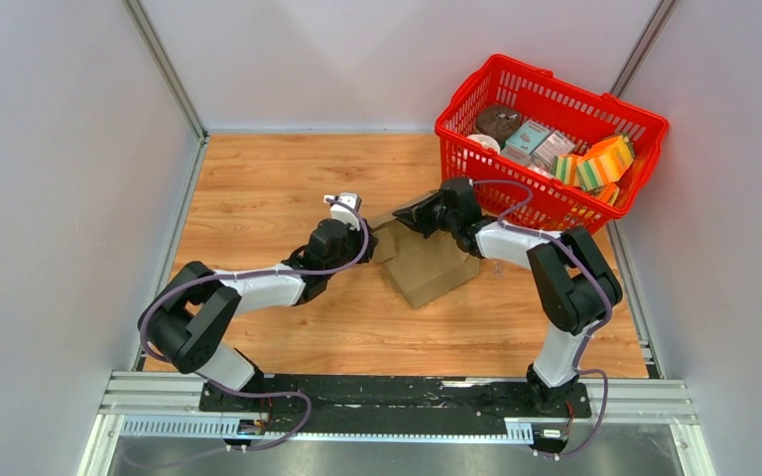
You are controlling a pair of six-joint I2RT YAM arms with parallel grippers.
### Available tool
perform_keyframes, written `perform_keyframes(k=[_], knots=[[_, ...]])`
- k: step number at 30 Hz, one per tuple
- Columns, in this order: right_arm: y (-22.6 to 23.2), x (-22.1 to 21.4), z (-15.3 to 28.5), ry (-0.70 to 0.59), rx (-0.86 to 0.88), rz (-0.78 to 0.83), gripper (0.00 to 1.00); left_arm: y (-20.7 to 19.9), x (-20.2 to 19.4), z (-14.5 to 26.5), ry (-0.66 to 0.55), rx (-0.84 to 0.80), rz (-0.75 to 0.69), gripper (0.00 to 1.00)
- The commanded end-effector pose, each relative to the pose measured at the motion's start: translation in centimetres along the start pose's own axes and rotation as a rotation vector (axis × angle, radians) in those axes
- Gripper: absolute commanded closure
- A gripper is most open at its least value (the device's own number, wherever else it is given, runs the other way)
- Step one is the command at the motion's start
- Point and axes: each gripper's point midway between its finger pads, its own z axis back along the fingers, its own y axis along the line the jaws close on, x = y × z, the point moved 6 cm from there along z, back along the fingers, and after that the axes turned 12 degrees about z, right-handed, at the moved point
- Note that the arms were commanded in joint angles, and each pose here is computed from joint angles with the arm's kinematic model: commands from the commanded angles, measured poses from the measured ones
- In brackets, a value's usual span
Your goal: Fold the paper box
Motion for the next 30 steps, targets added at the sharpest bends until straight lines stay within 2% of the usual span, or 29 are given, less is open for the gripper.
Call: perform_keyframes(k=[1, 5, 12, 14, 15, 18, 25, 28, 30], knots=[[1.6, -0.5, 1.0, -0.009, 0.068, 0.021, 1.00, -1.5, 0.5, -0.8, -0.033, -0.014, -0.001, 0.63], [1.7, -0.8, 1.2, -0.012, 0.071, 0.016, 1.00, -2.2, 0.5, -0.5, -0.067, -0.009, -0.050, 0.57], [1.6, -1.0, 1.5, -0.029, 0.066, 0.010, 1.00, -2.2, -0.2, -0.5, -0.057, 0.186, -0.155, 0.66], [1.5, -0.9, 1.6, -0.032, 0.061, 0.010, 1.00, -2.3, -0.4, 0.0, -0.071, 0.234, -0.188, 0.66], [1.5, -0.8, 1.6, -0.040, 0.059, 0.012, 1.00, -2.7, -0.2, 0.3, -0.081, 0.232, -0.194, 0.62], [1.8, -0.9, 2.1, -0.047, 0.077, 0.038, 1.00, -2.7, -0.8, 0.9, -0.091, 0.239, -0.186, 0.53], [1.1, -1.4, 2.6, -0.091, 0.149, 0.120, 1.00, -2.3, -1.8, 0.7, -0.086, 0.238, -0.117, 0.54], [1.4, -1.6, 3.0, -0.112, 0.263, 0.150, 1.00, -2.2, -2.3, 0.5, -0.095, 0.220, -0.090, 0.55], [0.4, -2.1, 3.1, -0.123, 0.275, 0.176, 1.00, -2.1, -2.6, 0.7, -0.088, 0.207, -0.083, 0.55]])
